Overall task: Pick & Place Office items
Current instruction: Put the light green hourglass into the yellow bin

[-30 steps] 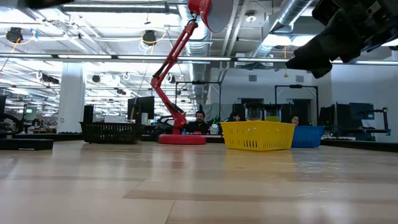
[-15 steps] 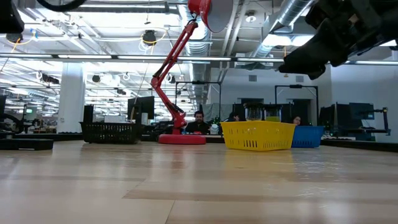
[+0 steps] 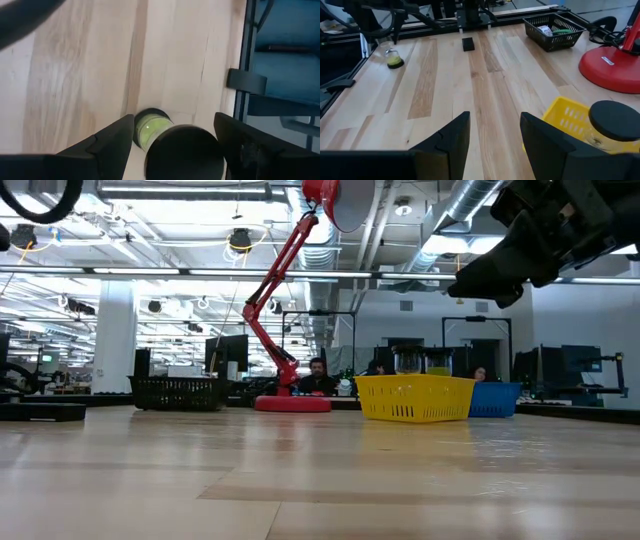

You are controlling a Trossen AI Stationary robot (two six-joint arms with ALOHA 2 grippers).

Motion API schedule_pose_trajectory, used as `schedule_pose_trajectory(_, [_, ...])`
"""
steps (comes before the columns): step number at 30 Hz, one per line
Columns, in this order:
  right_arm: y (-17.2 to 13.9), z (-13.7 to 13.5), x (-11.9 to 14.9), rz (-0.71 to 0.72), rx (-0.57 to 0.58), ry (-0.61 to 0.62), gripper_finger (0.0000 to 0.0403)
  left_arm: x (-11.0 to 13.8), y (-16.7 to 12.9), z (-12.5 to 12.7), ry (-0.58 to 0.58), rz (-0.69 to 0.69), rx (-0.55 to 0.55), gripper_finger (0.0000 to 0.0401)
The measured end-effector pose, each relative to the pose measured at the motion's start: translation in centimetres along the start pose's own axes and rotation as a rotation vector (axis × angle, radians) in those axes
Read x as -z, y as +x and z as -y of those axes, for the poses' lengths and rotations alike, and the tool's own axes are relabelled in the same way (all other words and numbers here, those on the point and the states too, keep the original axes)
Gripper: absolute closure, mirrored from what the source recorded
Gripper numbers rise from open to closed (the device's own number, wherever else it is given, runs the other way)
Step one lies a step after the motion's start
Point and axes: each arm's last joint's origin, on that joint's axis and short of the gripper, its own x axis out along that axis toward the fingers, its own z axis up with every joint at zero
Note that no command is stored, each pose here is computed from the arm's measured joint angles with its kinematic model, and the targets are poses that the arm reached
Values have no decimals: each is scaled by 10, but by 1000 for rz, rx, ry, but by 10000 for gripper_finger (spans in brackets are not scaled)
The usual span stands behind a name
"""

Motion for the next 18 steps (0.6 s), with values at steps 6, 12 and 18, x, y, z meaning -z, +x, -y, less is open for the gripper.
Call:
schedule_pose_trajectory(6, [0, 0, 0, 0, 0, 0, 237, 8, 3, -2, 74, -9, -9, 132])
schedule_pose_trajectory(12, [0, 0, 0, 0, 0, 0, 237, 11, 4, -7, 89, -43, -48, 135])
schedule_pose_trajectory(18, [0, 0, 0, 0, 0, 0, 237, 14, 3, -14, 98, -81, -110, 164])
